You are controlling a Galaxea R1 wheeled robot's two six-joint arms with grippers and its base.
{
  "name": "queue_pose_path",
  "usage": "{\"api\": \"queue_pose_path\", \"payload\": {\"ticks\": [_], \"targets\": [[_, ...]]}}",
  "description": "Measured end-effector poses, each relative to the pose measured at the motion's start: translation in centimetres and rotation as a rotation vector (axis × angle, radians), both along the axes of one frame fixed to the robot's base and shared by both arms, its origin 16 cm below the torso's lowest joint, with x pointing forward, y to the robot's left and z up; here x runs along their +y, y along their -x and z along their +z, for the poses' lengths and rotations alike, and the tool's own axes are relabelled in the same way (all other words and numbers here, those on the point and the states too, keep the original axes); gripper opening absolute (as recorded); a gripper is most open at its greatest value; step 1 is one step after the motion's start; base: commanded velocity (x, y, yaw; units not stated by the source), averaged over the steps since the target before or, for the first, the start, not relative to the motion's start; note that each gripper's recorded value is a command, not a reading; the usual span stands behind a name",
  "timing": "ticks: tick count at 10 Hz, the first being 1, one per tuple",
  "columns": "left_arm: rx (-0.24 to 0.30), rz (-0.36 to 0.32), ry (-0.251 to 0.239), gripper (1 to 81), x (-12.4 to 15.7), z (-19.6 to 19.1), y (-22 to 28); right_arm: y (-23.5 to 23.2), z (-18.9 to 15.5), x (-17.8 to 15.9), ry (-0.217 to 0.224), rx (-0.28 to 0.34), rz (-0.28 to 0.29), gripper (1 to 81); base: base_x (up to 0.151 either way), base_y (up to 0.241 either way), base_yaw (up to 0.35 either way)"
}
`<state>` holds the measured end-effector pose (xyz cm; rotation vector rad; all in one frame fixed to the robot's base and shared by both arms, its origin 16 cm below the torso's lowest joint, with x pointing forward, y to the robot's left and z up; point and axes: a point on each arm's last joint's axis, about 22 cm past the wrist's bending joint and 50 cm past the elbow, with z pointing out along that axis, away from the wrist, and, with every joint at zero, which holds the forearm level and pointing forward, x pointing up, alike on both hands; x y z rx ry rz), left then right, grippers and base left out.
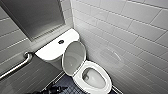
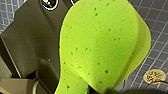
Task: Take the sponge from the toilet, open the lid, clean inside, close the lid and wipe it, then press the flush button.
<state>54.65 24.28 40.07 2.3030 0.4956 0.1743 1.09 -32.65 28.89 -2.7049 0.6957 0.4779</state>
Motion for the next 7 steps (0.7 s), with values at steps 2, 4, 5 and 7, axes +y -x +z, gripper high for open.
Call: {"api": "queue_pose_path", "payload": {"ticks": [2,4,5,7], "targets": [[-0.015,0.021,0.017,81.1,-0.5,1.0,-2.4,0.2,-0.6,-0.2,0.028,-0.011,0.017,1.0,0.0,0.0,0.0],[-0.002,0.102,0.036,81.1,0.2,2.0,-5.7,0.3,0.0,0.1,0.021,-0.018,0.006,1.0,0.0,0.0,0.0],[-0.005,0.143,0.028,81.1,1.3,2.2,-7.4,1.0,0.7,0.6,0.007,-0.012,0.002,1.0,0.0,0.0,0.0],[-0.015,0.211,-0.006,81.1,4.5,2.4,-9.6,2.6,1.9,1.0,-0.004,-0.005,-0.003,1.0,0.0,0.0,0.0]]}}
